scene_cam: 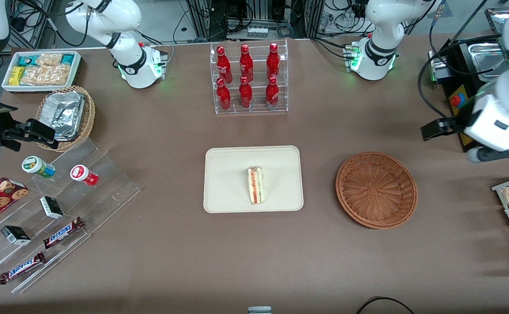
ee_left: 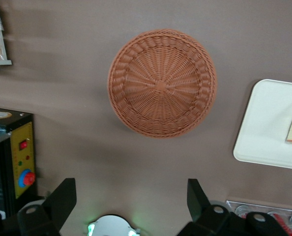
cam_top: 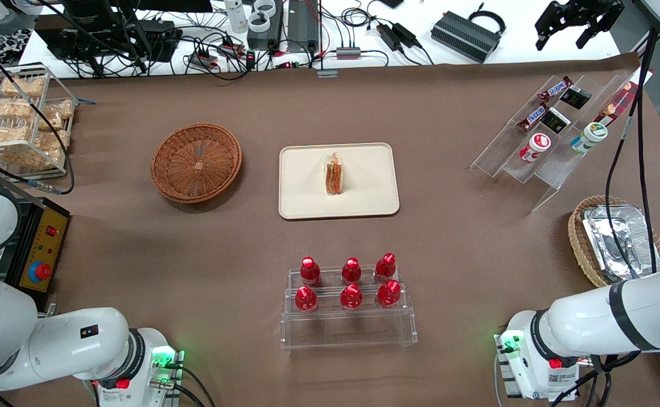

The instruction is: Place sandwich from basket to tray

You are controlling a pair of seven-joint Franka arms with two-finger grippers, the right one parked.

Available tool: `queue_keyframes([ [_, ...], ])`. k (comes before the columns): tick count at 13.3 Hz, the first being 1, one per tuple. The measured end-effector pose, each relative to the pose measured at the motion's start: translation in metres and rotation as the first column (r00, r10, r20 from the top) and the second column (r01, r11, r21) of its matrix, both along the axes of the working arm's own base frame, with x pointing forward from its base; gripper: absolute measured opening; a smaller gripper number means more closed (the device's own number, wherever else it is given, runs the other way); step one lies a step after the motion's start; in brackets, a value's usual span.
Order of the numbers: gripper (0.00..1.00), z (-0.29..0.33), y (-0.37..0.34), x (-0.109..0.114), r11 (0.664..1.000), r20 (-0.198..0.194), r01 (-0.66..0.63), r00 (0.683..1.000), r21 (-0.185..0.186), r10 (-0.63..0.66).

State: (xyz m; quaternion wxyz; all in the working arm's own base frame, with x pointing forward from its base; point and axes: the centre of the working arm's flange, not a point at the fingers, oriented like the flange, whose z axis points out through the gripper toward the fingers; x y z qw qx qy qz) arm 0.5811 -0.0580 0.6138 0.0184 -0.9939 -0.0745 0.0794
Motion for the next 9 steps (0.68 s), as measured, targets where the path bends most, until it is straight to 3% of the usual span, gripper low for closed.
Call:
queue_keyframes([
  [4, 1.0, 0.011, 0.051, -0.018, 0.999, 0.014, 0.037, 0.999, -0.011, -0.037],
  [9, 1.0, 0.007, 0.054, -0.053, 0.998, 0.054, 0.06, 0.997, -0.013, -0.059],
])
